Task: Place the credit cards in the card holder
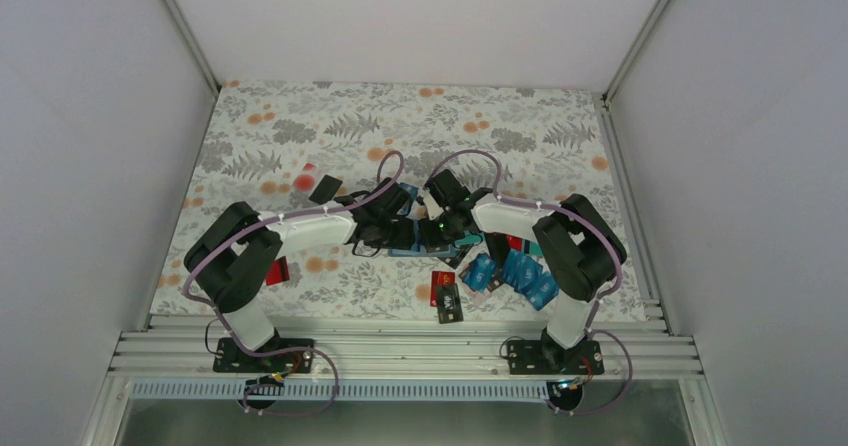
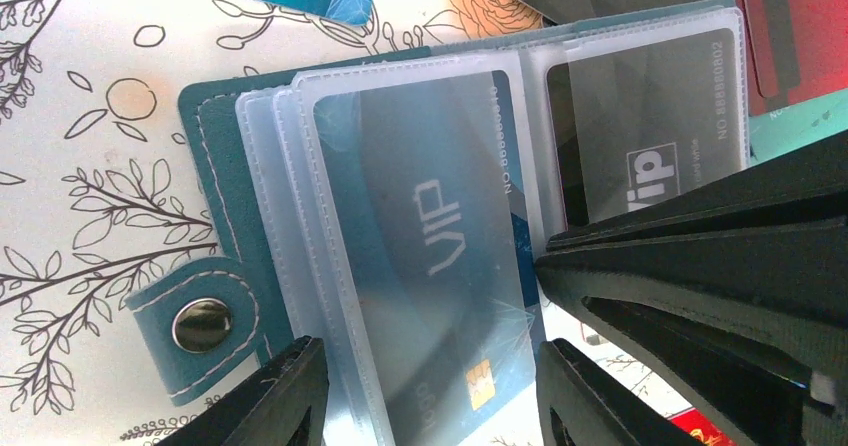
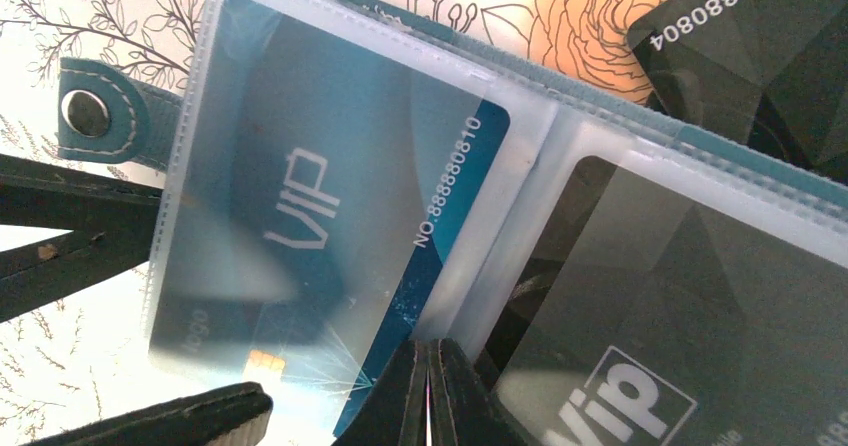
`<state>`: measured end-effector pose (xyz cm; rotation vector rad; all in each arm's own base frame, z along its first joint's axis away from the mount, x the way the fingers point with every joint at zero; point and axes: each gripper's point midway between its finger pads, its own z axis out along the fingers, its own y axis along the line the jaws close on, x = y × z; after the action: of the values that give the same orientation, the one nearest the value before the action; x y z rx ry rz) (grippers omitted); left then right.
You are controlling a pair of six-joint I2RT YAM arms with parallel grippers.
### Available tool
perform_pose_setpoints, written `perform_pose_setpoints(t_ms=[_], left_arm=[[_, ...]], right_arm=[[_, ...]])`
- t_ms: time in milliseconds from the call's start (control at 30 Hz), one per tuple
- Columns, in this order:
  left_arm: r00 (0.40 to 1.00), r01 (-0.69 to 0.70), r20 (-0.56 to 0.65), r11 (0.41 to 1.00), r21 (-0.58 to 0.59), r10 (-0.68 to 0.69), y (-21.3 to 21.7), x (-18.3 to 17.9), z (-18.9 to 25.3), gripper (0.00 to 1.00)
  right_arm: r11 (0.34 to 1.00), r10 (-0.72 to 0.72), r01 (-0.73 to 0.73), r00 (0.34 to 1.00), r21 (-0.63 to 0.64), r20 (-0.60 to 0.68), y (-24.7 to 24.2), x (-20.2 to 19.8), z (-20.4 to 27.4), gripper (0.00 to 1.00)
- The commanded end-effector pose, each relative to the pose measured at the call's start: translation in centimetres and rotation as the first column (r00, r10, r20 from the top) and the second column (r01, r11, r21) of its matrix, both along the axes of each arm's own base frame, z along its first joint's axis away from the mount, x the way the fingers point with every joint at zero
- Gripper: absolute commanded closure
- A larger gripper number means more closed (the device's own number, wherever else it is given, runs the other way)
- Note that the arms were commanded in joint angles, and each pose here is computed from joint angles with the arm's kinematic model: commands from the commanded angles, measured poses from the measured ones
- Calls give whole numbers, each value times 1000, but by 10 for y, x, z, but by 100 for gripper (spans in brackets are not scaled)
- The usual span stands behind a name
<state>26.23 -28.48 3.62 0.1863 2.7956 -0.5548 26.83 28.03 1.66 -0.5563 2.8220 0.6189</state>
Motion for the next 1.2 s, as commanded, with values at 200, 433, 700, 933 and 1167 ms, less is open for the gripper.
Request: perform_pose_setpoints(t_ms=[200,433,700,933,1167], left_arm=[[1000,21,-4,998,-54,-21,-10,-2,1,48],[999,37,-15,994,-99,-39,-21,-2,1,59],[1000,29,11,998,-62,-28,-25,6,9,77],[999,28,23,1000,5,-29,-27,8,8,77],[998,50,47,998,34,-52,-41,14,12,77]], right_arm=[[997,-7,3,999,-78,-46,-16,-10,-29,96],[997,-9,5,999,-73,-47,-15,-10,-28,96],[999,-12,11,1000,-49,-24,-10,-3,-9,95],[998,-52,52,999,-22,17,-19,7,31,90],[991,-131,131,989,8,70,-48,9,68,79]])
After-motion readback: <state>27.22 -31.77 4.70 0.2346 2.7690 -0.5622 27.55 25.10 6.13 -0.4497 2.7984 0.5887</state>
